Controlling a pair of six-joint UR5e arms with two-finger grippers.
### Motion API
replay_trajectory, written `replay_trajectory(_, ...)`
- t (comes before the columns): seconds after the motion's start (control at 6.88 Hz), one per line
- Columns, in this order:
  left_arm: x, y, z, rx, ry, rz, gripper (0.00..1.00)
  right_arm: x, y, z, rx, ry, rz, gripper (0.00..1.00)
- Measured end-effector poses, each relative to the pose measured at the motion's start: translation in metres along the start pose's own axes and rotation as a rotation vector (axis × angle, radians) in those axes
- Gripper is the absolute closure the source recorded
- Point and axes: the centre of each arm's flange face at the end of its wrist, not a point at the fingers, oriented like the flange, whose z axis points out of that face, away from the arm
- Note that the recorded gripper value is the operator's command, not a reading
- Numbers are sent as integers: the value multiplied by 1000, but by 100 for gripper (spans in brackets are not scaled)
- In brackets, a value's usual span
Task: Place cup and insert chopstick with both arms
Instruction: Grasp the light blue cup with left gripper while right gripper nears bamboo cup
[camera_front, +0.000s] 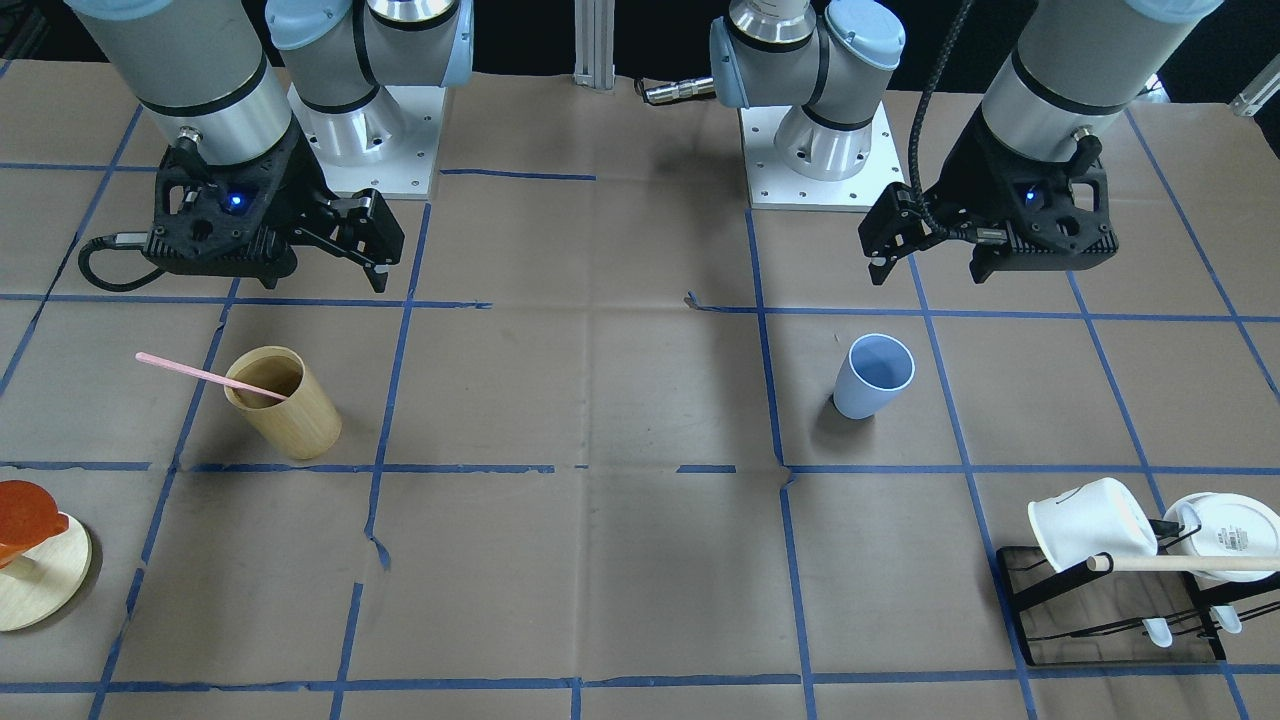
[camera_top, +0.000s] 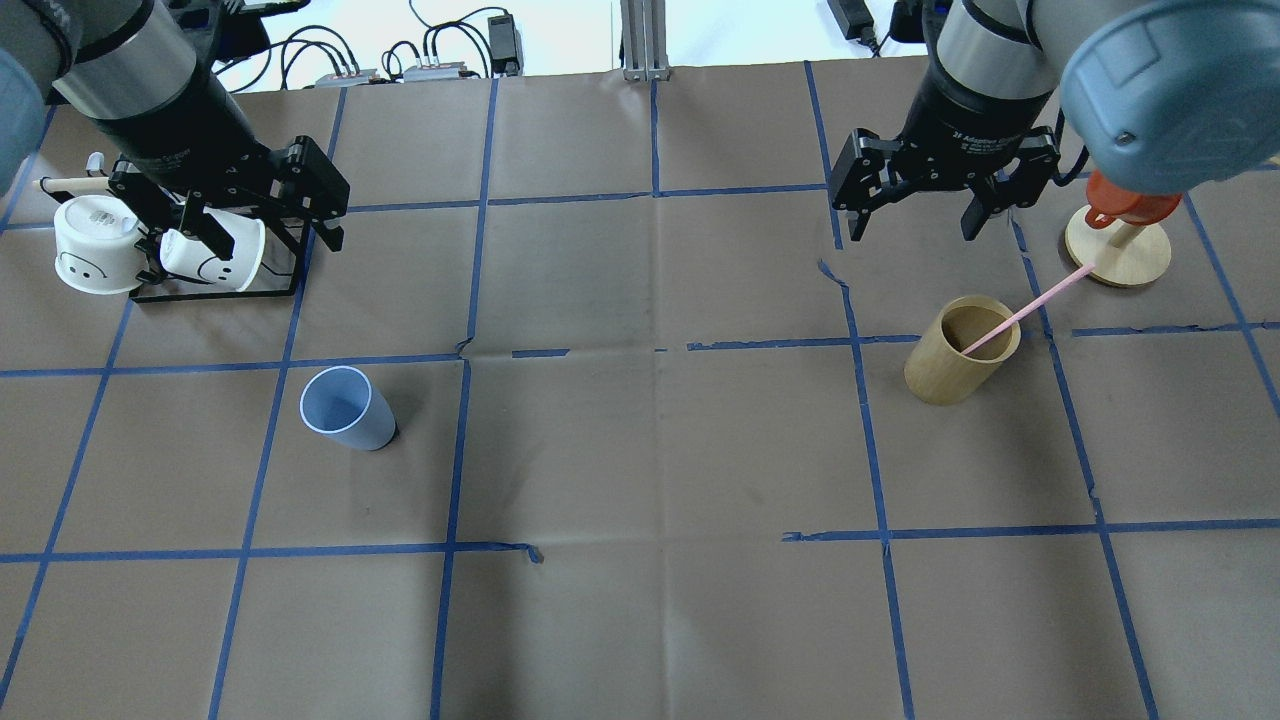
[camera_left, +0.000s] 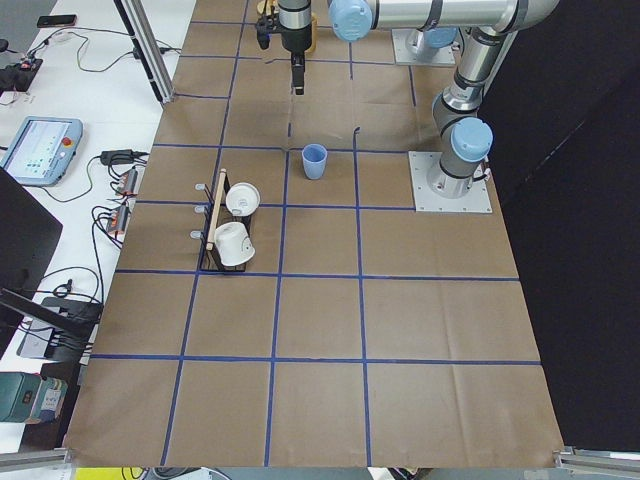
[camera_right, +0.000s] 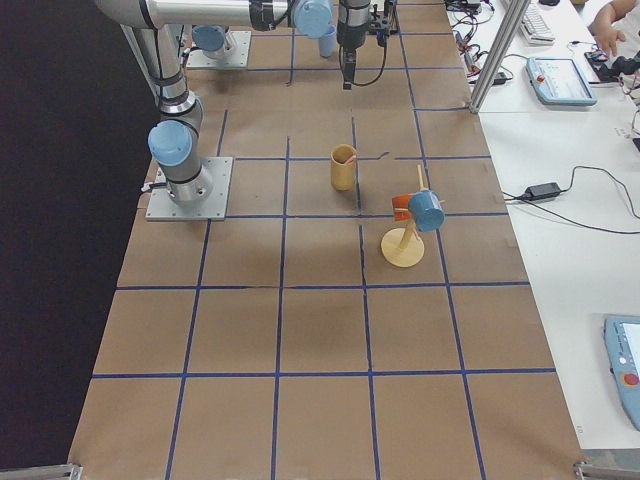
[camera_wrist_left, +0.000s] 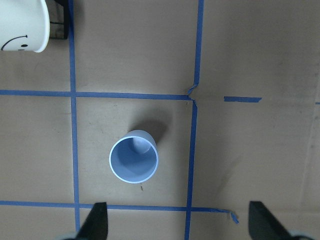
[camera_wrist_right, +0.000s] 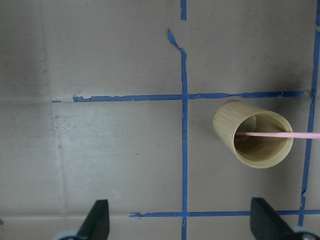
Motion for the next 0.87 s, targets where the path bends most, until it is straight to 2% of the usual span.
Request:
replay_trajectory(0.44,-56,7,40,-66,22,-12,2,7,-10,3,33,8,-187,1)
replay_trajectory(0.73,-76,19,92,-91,28,-36,2,38,-20,3,46,15,-364,2)
replay_trajectory(0.87,-78,25,120,-87,25,-40,7,65,-24,9,39,12,-454,1)
